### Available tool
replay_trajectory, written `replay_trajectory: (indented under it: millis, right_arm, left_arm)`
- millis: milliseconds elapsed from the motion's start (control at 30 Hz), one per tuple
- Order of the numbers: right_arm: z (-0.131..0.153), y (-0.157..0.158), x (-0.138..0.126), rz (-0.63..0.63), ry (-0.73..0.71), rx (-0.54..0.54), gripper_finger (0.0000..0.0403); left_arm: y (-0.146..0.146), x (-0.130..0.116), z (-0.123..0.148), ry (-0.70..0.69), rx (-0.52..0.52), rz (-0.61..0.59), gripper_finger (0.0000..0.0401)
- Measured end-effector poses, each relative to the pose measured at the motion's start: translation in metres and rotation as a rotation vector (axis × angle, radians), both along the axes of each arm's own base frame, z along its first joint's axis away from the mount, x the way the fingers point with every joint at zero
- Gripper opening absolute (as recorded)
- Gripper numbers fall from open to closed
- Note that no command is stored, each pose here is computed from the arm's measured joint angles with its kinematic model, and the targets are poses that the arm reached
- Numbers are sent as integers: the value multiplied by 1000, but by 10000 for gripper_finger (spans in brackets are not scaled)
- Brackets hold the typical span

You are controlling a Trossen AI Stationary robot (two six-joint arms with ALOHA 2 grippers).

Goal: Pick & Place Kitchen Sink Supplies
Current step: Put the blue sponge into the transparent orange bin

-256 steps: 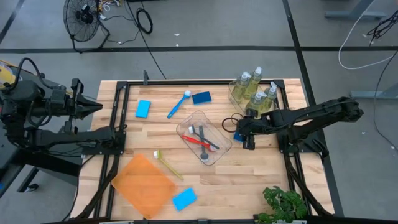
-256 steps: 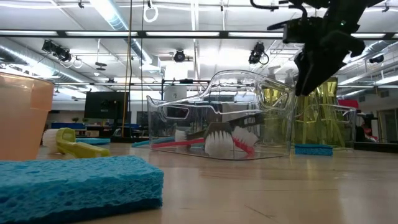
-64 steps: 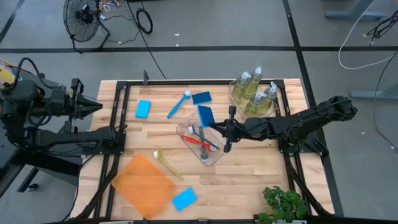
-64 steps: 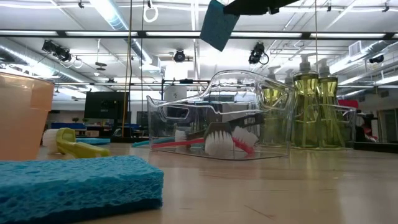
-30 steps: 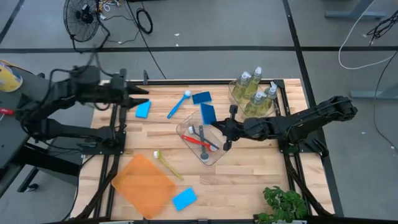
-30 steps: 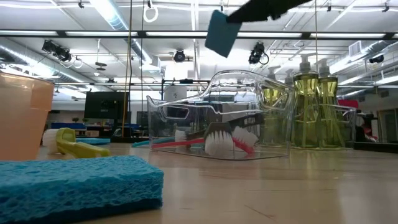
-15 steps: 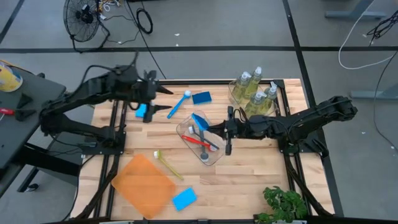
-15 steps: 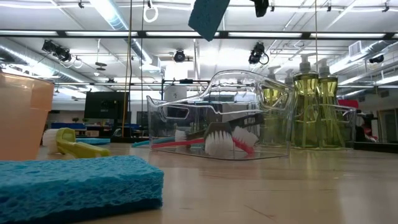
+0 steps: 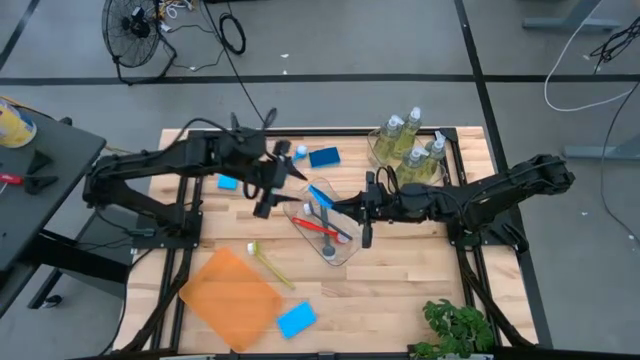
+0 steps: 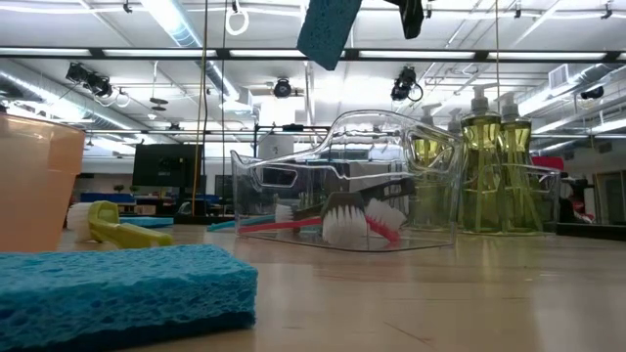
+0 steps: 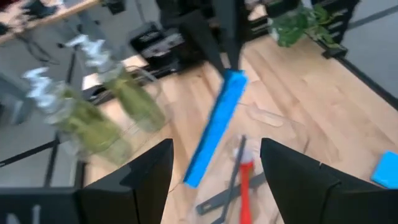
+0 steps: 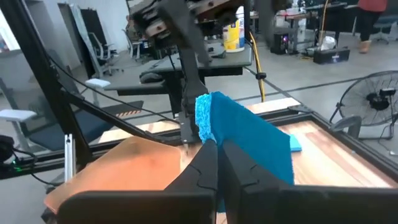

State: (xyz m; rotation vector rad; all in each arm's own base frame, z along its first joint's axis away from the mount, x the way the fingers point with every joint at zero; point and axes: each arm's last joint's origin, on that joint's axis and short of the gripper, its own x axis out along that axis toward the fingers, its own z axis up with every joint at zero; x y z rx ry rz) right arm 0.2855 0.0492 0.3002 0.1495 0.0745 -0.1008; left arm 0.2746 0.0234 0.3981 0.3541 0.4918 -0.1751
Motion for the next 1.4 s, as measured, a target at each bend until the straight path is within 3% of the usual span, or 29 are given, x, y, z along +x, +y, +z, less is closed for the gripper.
replay_trajectory:
  millis: [700,1200,1400]
  right_arm:
    - [-3,-2,1,84,25,39,0]
    - [-3,-1,1,85,31,62,0]
    - [-3,-1,1,85,30,62,4]
  left_arm:
    - [-18,50,-43,117,-17,-75,239]
    - [-17,52,-42,94,-13,-72,69]
    - [-17,52,-42,89,-12,-72,27]
